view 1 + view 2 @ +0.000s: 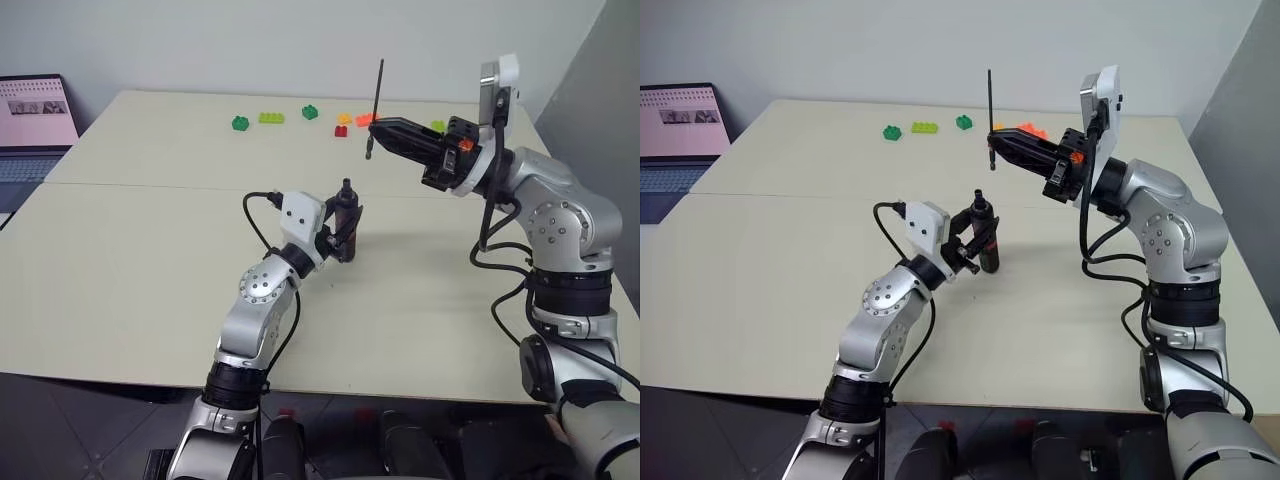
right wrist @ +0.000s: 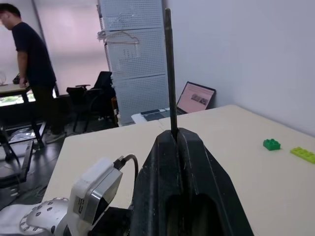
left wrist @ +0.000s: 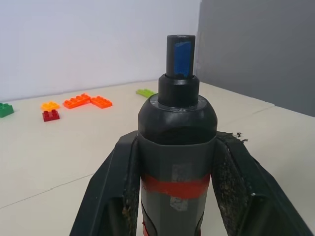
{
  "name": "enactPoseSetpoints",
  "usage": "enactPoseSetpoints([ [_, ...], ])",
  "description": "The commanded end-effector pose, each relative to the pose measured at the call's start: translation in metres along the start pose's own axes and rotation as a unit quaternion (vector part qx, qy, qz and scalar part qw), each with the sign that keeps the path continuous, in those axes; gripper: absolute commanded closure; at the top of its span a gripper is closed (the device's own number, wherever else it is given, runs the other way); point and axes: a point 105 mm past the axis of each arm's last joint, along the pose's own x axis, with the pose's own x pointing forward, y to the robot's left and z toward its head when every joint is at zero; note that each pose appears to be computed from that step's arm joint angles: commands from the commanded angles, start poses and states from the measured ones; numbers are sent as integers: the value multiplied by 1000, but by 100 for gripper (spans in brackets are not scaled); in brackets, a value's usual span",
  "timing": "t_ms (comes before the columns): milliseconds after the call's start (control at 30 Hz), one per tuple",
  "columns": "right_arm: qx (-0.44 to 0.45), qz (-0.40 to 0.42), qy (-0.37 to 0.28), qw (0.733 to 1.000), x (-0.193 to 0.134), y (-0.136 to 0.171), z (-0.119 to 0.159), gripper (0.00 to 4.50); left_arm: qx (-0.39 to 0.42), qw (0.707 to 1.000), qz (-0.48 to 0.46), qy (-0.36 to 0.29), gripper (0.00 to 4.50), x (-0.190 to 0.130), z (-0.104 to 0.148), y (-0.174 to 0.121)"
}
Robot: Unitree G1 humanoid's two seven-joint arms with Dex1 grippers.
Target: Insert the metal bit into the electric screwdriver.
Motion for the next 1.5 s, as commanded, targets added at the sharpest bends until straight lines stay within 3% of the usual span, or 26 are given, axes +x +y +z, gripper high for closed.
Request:
enactPoseSetpoints([
  [33, -18, 33, -15, 999, 0, 8, 19, 450, 10, 998, -55, -37, 285, 1, 25, -19],
  [500, 18, 54, 10, 998, -16, 10, -1, 450, -21, 995, -102, -7, 285, -7, 6, -26],
  [1067, -1, 86, 7, 996, -19, 22, 4, 450, -5, 977, -213, -15, 285, -15, 22, -43],
  [1500, 4, 76, 39, 996, -43, 33, -5, 450, -16, 962, -272, 26, 285, -22, 8, -53],
])
